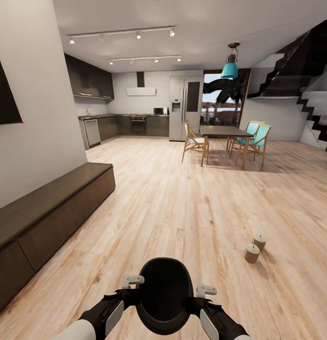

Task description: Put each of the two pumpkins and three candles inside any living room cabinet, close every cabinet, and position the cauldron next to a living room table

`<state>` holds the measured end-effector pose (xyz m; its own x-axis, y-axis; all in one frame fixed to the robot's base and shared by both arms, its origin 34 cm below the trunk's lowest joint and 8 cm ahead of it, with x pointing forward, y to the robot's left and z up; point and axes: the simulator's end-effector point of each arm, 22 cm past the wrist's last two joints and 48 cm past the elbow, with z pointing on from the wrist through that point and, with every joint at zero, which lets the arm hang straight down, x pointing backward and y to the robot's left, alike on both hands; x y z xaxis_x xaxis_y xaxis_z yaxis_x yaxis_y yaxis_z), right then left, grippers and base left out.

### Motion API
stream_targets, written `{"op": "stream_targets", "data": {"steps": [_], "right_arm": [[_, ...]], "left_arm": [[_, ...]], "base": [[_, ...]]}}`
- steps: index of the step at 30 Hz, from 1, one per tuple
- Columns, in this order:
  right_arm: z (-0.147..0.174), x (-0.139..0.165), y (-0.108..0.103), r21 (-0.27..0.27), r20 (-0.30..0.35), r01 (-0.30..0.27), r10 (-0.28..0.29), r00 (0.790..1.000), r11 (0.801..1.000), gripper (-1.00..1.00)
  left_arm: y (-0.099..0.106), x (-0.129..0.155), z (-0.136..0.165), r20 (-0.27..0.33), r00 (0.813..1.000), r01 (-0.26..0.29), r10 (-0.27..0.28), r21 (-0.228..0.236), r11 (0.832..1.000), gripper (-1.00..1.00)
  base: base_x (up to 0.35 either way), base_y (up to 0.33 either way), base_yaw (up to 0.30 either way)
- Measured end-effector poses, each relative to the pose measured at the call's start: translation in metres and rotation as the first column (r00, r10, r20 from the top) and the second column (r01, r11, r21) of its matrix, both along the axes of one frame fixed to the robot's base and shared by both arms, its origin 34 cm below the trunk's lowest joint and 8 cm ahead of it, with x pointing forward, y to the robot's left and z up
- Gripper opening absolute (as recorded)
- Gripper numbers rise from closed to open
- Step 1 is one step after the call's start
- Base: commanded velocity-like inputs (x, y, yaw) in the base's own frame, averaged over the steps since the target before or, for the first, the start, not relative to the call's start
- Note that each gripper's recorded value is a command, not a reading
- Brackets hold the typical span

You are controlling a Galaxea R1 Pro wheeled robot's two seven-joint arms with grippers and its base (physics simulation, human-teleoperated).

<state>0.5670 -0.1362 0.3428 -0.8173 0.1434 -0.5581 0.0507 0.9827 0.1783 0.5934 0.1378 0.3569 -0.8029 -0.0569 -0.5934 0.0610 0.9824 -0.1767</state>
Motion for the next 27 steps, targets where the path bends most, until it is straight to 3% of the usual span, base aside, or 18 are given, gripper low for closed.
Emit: {"op": "stream_targets", "data": {"steps": [27], "right_arm": [[0.013, 0.006, 0.000, 0.000, 0.027, 0.000, 0.000, 1.000, 1.000, -1.00]], "left_arm": [[0.000, 0.006, 0.013, 0.027, 1.000, 0.000, 0.000, 0.000, 1.000, -1.00]], "base": [[0.000, 0.000, -0.222]]}}
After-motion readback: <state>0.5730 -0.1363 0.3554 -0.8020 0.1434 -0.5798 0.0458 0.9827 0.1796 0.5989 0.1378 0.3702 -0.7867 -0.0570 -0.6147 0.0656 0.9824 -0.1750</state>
